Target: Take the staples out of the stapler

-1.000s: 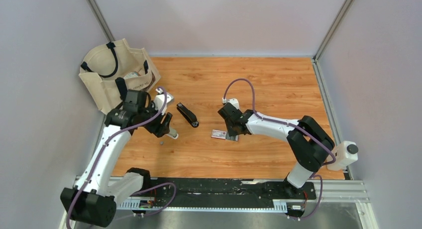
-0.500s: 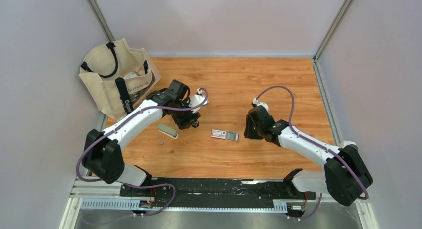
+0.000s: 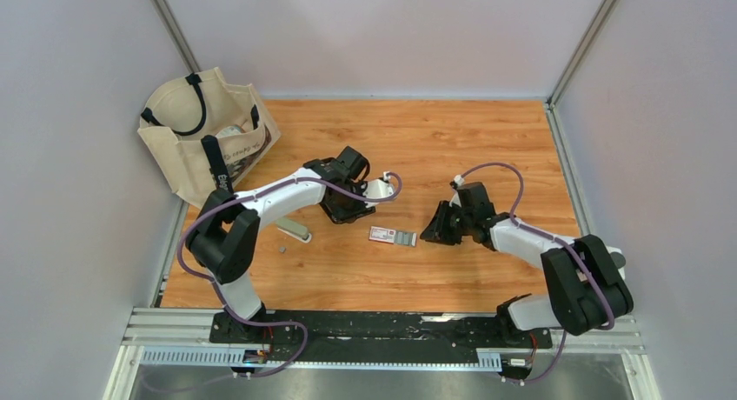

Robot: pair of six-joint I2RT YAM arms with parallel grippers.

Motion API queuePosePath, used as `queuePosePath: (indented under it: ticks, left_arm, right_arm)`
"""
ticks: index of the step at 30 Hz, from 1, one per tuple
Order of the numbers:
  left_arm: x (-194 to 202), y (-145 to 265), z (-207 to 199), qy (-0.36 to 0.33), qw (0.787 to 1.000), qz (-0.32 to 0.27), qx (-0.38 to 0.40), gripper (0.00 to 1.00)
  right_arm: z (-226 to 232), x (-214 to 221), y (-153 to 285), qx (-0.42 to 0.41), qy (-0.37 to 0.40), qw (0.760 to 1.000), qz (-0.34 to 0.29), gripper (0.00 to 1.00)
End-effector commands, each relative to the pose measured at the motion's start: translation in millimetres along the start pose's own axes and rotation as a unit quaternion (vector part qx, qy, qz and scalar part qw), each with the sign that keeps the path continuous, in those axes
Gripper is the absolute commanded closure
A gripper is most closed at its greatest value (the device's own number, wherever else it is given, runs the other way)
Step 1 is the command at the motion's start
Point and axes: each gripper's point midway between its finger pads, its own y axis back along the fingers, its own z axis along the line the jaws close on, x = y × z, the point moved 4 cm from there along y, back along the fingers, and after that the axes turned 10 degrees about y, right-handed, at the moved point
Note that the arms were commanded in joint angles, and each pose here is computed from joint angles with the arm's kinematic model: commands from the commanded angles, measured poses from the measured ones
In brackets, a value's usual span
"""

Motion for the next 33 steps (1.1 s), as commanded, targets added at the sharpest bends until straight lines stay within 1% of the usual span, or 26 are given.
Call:
queuePosePath:
  ticks: [1,11,17,19,27,33]
  left_arm:
    - [-16,-6,3,-0.049,0.998,-0.024,-0.005,0.55]
    - [-25,-21,-12,-0.075,0.997,-0.021,0.018,0.55]
    - [-20,-29,-28,-0.121,0.992,-0.002,0.038,0.50]
    - [-20,-31,-30,-0.133,0.991,0.006,0.034,0.50]
    - [-24,-47,-35,-0.136,0.990,0.031,0.034,0.50]
    - [-32,-50,-35,-0.135,0.990,0.023,0.032,0.50]
  right_arm:
    - [14,-12,-4,-0.073,-0.010,0.997,-0.013,0.76]
    - [6,0,-13,-0.077,-0.023,0.997,0.002,0.77]
    - [3,5,-15,-0.080,-0.032,0.996,0.004,0.78]
    - [3,6,-16,-0.079,-0.032,0.996,0.004,0.79]
    - [1,2,-20,-0.073,-0.031,0.997,0.003,0.84]
    - [2,-1,-21,-0.071,-0.031,0.997,0.000,0.87]
